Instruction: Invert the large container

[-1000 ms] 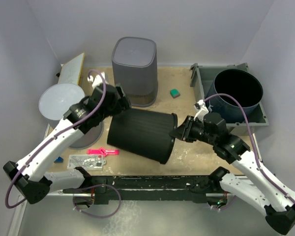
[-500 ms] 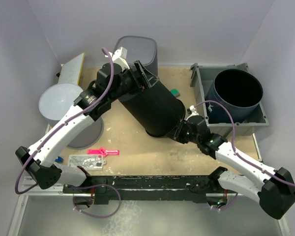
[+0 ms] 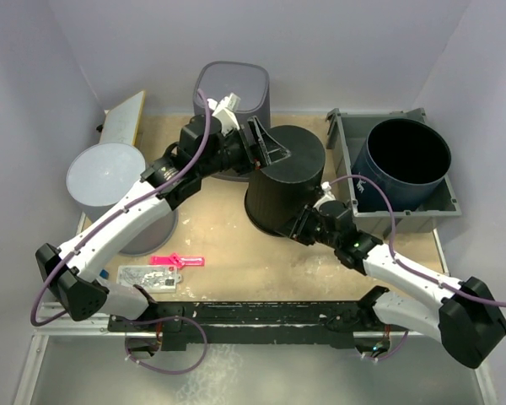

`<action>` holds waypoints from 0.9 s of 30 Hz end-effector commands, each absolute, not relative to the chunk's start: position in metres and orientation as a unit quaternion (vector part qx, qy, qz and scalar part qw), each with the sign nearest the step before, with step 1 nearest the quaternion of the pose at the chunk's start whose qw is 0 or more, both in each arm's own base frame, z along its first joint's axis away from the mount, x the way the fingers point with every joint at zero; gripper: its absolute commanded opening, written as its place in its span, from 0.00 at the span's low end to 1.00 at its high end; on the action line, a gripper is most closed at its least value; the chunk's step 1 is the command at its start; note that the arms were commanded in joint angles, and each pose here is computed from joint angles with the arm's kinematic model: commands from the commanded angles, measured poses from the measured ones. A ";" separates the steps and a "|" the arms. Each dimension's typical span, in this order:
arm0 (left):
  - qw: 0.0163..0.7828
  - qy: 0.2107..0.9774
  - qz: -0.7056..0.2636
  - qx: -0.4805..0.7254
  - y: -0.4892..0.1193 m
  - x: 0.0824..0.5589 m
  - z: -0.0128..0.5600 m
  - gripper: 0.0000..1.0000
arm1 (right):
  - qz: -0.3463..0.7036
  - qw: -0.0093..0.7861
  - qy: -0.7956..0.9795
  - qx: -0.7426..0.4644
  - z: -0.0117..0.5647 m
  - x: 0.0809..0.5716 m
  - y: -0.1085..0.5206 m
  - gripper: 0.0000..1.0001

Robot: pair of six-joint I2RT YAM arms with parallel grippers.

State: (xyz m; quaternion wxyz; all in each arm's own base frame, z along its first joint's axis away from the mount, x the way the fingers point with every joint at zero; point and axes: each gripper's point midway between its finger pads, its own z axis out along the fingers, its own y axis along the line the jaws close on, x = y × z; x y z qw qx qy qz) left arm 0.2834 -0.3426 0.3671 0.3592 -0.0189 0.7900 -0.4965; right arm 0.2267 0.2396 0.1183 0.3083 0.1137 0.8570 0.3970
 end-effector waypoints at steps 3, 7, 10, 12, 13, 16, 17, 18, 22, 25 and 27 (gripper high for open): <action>0.408 0.769 -0.492 0.006 -0.331 0.281 0.397 0.77 | 0.384 0.342 0.852 0.095 0.134 0.229 0.232 0.41; 0.445 0.784 -0.432 0.010 -0.301 0.279 0.385 0.77 | 0.335 0.375 0.860 0.092 0.137 0.235 0.214 0.46; 0.460 0.797 -0.390 0.007 -0.279 0.274 0.367 0.78 | 0.317 0.403 0.855 0.079 0.149 0.245 0.209 0.48; 0.466 0.803 -0.370 0.003 -0.265 0.270 0.359 0.78 | 0.285 0.428 0.854 0.071 0.160 0.255 0.201 0.50; 0.468 0.807 -0.361 0.000 -0.259 0.268 0.355 0.78 | 0.268 0.438 0.856 0.068 0.165 0.259 0.197 0.50; 0.476 0.811 -0.339 -0.011 -0.242 0.261 0.350 0.78 | 0.231 0.458 0.857 0.055 0.173 0.268 0.188 0.53; 0.479 0.813 -0.332 -0.016 -0.236 0.260 0.348 0.78 | 0.215 0.465 0.857 0.053 0.172 0.273 0.185 0.55; 0.481 0.815 -0.324 -0.021 -0.231 0.259 0.346 0.78 | 0.199 0.471 0.858 0.051 0.171 0.279 0.182 0.56; 0.484 0.816 -0.314 -0.032 -0.222 0.256 0.342 0.78 | 0.171 0.480 0.860 0.042 0.176 0.297 0.186 0.57; 0.486 0.814 -0.316 -0.035 -0.220 0.254 0.345 0.78 | 0.182 0.485 0.855 0.034 0.187 0.305 0.195 0.58; 0.489 0.814 -0.312 -0.037 -0.216 0.253 0.346 0.78 | 0.194 0.492 0.848 0.019 0.194 0.304 0.199 0.58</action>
